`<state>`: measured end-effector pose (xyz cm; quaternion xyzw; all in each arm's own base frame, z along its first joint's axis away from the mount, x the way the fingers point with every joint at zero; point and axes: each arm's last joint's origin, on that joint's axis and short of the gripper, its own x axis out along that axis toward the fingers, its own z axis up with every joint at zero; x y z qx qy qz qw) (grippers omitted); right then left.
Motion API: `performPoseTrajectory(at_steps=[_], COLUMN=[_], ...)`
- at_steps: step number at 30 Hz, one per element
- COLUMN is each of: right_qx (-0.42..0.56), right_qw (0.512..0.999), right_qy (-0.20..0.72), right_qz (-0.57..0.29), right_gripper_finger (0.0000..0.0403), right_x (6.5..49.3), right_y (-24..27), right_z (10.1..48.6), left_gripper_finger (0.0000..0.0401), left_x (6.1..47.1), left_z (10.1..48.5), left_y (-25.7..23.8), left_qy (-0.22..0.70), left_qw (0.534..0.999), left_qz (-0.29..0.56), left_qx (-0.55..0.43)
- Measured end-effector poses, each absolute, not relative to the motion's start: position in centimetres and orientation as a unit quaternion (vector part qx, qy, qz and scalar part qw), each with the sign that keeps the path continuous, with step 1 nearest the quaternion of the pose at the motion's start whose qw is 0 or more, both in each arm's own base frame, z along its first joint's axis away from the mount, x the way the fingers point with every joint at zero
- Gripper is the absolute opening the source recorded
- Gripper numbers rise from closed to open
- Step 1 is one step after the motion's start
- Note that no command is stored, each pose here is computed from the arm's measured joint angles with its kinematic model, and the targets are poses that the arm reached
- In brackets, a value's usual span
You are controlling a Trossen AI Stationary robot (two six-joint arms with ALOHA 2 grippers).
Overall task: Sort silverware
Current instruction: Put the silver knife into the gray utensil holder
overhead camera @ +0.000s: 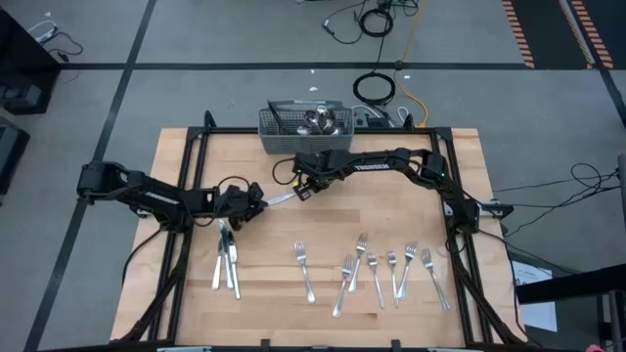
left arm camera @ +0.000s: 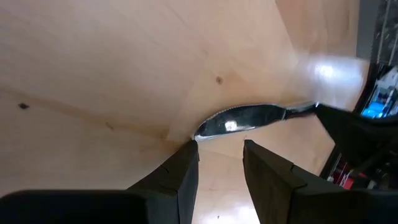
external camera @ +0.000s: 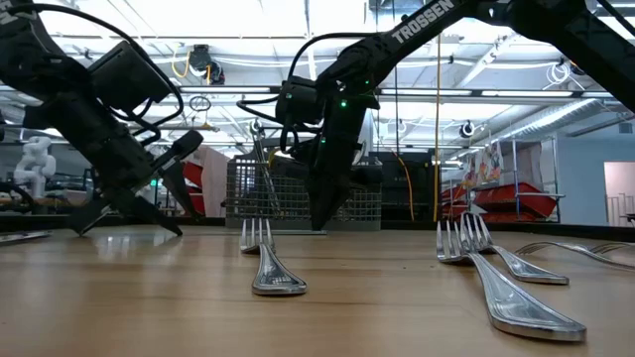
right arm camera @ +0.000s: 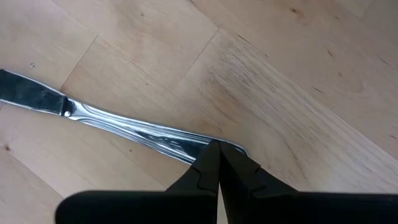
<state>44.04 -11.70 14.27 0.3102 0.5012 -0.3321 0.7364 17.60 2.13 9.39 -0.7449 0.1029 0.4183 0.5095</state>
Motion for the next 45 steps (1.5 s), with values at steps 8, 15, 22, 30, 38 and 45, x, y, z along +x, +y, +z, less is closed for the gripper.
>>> performPoseTrajectory(at_steps=[8, 15, 22, 30, 38, 45], right_qx=[0.305, 0.302, 0.297, 0.292, 0.289, 0.285], right_qw=[0.740, 0.741, 0.742, 0.739, 0.739, 0.741], right_qy=[0.502, 0.504, 0.507, 0.514, 0.518, 0.519], right_qz=[-0.328, -0.326, -0.322, -0.322, -0.320, -0.316], right_gripper_finger=[0.0000, 0.0000, 0.0000, 0.0000, 0.0000, 0.0000], right_x=[44.1, 44.1, 44.1, 44.2, 44.2, 44.2], right_y=[-11.6, -11.6, -11.5, -11.5, -11.4, -11.3], right_z=[14.3, 14.3, 14.3, 13.7, 13.5, 13.5], left_gripper_finger=[0.0086, 0.0008, 0.0005, 0.0038, 0.0041, 0.0043], left_x=[16.9, 16.7, 16.8, 16.9, 16.6, 15.8], left_z=[9.1, 9.0, 8.9, 8.9, 9.0, 9.2], left_y=[2.6, 2.7, 2.4, 2.2, 1.9, 2.1], left_qy=[0.052, 0.038, 0.089, 0.108, 0.145, 0.120], left_qw=[0.514, 0.517, 0.534, 0.538, 0.527, 0.510], left_qz=[0.485, 0.501, 0.482, 0.467, 0.457, 0.489], left_qx=[-0.706, -0.693, -0.689, -0.693, -0.702, -0.697])
